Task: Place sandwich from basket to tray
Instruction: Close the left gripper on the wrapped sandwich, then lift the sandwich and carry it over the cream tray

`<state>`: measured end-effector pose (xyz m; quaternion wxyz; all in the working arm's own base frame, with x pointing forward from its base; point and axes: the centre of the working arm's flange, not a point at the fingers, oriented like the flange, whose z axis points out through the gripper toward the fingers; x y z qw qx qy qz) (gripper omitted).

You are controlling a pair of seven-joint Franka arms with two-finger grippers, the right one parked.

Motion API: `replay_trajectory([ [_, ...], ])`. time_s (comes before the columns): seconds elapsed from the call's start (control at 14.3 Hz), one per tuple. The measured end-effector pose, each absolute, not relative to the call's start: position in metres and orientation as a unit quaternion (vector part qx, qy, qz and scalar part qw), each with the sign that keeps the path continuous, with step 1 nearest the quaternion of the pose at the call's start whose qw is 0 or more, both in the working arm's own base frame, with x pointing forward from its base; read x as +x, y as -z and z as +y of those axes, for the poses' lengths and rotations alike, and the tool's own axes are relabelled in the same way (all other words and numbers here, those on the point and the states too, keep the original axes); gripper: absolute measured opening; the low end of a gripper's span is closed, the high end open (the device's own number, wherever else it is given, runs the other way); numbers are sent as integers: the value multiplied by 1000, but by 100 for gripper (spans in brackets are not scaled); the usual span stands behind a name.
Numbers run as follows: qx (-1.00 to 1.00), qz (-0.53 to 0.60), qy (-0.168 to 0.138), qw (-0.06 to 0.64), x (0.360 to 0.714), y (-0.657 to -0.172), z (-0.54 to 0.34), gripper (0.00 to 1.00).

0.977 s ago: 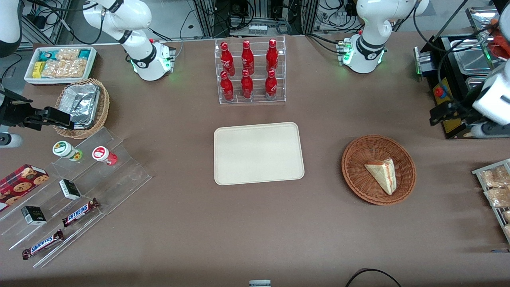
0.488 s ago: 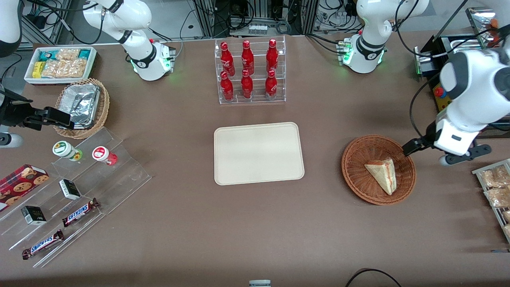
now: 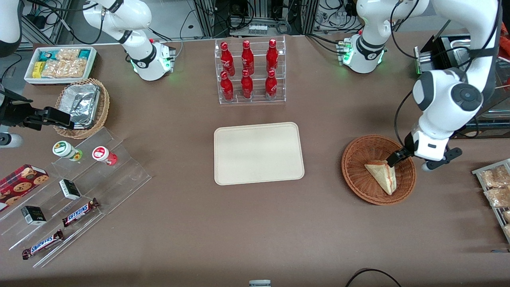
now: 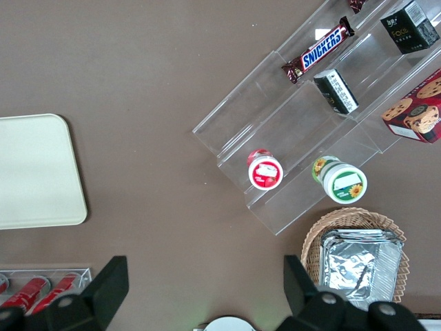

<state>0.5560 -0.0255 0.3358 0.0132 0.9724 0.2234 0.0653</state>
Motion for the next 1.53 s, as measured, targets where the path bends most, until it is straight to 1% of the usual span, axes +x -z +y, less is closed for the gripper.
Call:
replay_trajectory([
  [0.14,971,228,-72,17,561,-319,-30,100],
  [0.35,970,230,-71,20,563,-297,-38,100],
  [0.63,972,230,-55,15,562,-274,-38,100],
  [1.05,972,230,-38,11,556,-256,-38,100],
  [1.12,972,230,-35,10,556,-253,-38,98],
  [1.19,973,230,-33,9,555,-251,-38,96],
  [1.26,973,230,-32,9,555,-250,-38,87],
  [1.33,973,230,-33,9,556,-250,-38,74],
  [1.53,972,230,-40,11,560,-254,-38,43],
])
